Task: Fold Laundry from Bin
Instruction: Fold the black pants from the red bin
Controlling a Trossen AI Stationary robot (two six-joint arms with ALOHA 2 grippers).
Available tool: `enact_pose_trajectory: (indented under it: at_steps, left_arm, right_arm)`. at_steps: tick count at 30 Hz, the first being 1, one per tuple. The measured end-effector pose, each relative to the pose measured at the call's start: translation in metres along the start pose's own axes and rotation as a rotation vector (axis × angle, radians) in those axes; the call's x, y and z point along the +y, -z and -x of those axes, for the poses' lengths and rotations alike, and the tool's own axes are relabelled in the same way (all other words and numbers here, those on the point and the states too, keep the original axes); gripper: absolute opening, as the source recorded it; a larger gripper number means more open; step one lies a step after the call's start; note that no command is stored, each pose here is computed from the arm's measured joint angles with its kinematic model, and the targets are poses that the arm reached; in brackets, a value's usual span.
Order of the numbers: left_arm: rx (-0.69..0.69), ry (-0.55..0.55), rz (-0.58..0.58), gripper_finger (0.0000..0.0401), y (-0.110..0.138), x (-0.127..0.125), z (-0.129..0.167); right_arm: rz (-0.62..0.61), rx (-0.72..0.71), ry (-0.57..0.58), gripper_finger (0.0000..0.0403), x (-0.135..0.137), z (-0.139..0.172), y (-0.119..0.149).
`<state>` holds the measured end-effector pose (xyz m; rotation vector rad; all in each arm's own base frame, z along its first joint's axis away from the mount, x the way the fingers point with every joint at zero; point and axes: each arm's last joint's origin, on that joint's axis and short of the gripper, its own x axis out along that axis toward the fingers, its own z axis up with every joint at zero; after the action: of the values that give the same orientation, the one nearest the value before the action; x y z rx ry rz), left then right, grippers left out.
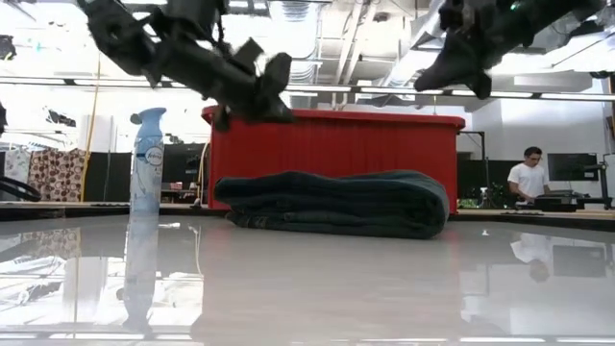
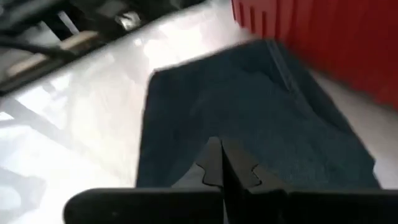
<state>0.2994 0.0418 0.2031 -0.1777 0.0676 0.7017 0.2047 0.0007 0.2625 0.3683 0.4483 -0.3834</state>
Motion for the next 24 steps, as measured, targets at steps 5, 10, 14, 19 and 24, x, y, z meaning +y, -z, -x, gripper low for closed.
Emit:
enact_pose_trajectory:
  at_steps: [5, 10, 14, 19, 24]
  left_arm:
    - [0.142, 0.234, 0.085, 0.0, 0.013, 0.0, -0.031]
    - [0.221, 0.349, -0.014, 0.0, 0.006, -0.036, -0.066]
    - [0.319, 0.42, -0.126, 0.0, 0.012, -0.07, -0.099]
    - [0.437, 0.453, -0.236, 0.0, 0.038, -0.113, -0.128]
    - [0.598, 0.477, -0.367, 0.0, 0.059, -0.139, -0.134]
  right_arm:
    - [-0.014, -0.02, 0.006, 0.0024, -0.006, 0.014, -0.003]
    - [-0.014, -0.024, 0.058, 0.0018, -0.01, 0.018, -0.002]
    - [-0.012, -0.019, 0.062, 0.0019, -0.01, 0.018, -0.002]
    - [-0.008, -0.018, 0.084, 0.0021, -0.011, 0.018, -0.001]
    - [-0.006, -0.018, 0.076, 0.0019, -0.011, 0.021, -0.001]
